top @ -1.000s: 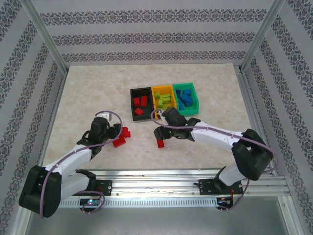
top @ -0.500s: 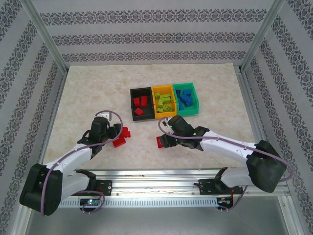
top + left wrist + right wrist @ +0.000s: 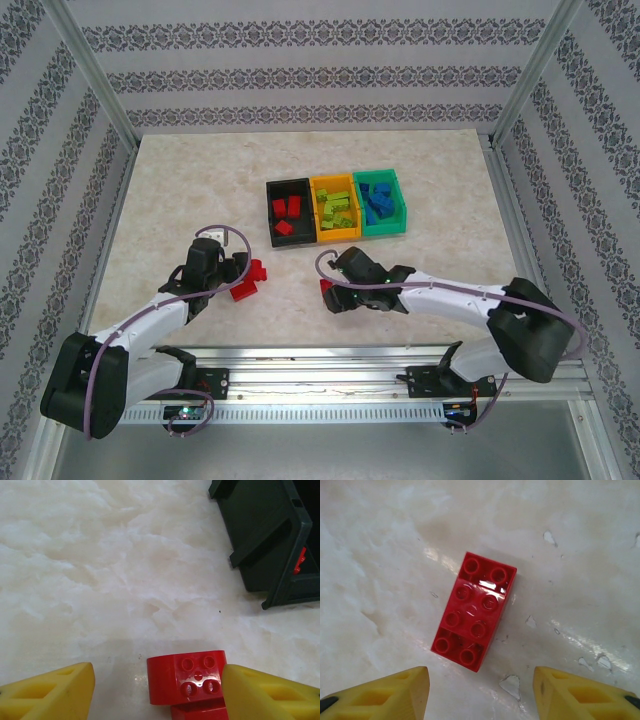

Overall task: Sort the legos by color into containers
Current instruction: Pick up the lego from the bottom-center of the table.

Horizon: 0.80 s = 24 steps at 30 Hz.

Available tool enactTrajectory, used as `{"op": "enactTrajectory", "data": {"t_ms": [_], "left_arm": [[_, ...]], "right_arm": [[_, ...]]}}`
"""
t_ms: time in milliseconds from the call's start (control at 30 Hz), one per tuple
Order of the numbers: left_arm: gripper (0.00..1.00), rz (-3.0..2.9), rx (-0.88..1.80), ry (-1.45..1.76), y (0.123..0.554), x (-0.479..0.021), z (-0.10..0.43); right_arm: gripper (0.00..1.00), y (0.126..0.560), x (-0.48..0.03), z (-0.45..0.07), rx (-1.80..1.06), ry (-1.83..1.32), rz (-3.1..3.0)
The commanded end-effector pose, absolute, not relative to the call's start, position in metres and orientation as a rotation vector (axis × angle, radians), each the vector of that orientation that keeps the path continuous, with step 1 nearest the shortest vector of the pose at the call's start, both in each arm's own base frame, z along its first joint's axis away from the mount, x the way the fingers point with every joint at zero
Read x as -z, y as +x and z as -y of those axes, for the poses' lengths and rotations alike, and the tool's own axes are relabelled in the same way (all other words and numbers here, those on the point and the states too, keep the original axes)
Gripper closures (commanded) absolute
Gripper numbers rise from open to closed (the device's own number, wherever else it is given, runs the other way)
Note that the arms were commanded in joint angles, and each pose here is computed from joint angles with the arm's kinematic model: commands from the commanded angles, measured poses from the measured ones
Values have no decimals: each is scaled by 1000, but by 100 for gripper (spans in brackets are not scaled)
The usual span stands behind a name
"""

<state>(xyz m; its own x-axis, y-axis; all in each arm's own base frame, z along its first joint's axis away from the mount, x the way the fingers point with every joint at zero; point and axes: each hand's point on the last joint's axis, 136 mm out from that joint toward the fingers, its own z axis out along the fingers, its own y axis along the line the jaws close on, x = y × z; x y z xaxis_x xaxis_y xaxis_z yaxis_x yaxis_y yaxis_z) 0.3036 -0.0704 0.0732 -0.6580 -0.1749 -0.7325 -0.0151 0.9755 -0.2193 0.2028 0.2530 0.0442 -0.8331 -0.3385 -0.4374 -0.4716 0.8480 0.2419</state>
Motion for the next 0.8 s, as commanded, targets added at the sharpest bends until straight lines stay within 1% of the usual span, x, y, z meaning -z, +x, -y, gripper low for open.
{"op": "enactTrajectory", "data": {"t_ms": [0,633,767], "left_arm": [[32,-2249,273,-156,311,-82,71],[32,-2259,253,-157,311,-81,69],[32,-2265,259,-154,311,-80,70]], "right_arm": [[43,209,-43,-262,-469,-575,-2646],[42,220,-30,-294,-485,-625,-2684],[41,221,-19,-298,-472,-626,-2711]]}}
